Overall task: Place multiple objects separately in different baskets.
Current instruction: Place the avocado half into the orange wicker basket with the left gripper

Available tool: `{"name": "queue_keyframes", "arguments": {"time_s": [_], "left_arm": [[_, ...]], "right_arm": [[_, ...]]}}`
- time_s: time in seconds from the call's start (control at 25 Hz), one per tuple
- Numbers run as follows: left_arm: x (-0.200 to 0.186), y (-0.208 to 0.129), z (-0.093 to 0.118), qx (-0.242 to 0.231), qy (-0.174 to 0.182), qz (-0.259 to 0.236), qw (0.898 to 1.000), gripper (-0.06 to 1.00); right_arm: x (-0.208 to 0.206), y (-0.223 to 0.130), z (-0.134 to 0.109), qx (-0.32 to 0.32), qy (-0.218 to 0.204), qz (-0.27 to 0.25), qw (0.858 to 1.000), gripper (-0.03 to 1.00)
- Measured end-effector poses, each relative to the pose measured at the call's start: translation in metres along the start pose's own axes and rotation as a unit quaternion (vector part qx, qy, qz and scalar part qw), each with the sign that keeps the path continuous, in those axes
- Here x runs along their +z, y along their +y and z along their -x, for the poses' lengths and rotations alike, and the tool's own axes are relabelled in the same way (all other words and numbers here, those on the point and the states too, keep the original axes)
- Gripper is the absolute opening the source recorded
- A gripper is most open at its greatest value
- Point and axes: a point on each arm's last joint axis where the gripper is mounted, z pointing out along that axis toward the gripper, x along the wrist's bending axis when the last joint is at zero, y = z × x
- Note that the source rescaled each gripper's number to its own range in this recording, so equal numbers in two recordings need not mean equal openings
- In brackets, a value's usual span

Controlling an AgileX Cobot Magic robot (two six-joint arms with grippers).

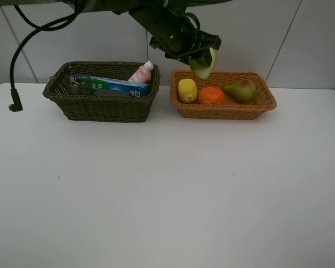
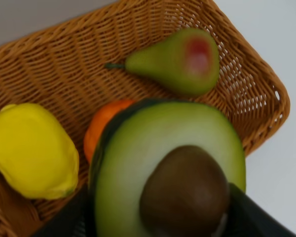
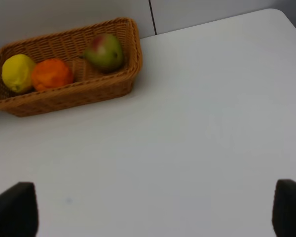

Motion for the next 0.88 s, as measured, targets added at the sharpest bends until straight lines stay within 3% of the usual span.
{"name": "queue_keyframes", "arguments": {"time_s": [0.4, 0.6, 0.88], "left_arm": [[0.045, 0.0, -0.018, 0.028, 0.019, 0.065, 0.997, 0.62], [0.056, -0.002, -0.016, 0.046, 0.028, 0.101, 0.993, 0.62], [0.073, -0.011, -0.024, 0.062, 0.042, 0.111, 0.991, 0.62]], "right_arm": [[0.0, 0.0, 0.0, 0.0, 0.0, 0.0, 1.0, 1.0], [0.0, 0.0, 0.0, 0.0, 0.0, 0.0, 1.0, 1.0], [0.0, 0.0, 0.0, 0.0, 0.0, 0.0, 1.0, 1.0]]}}
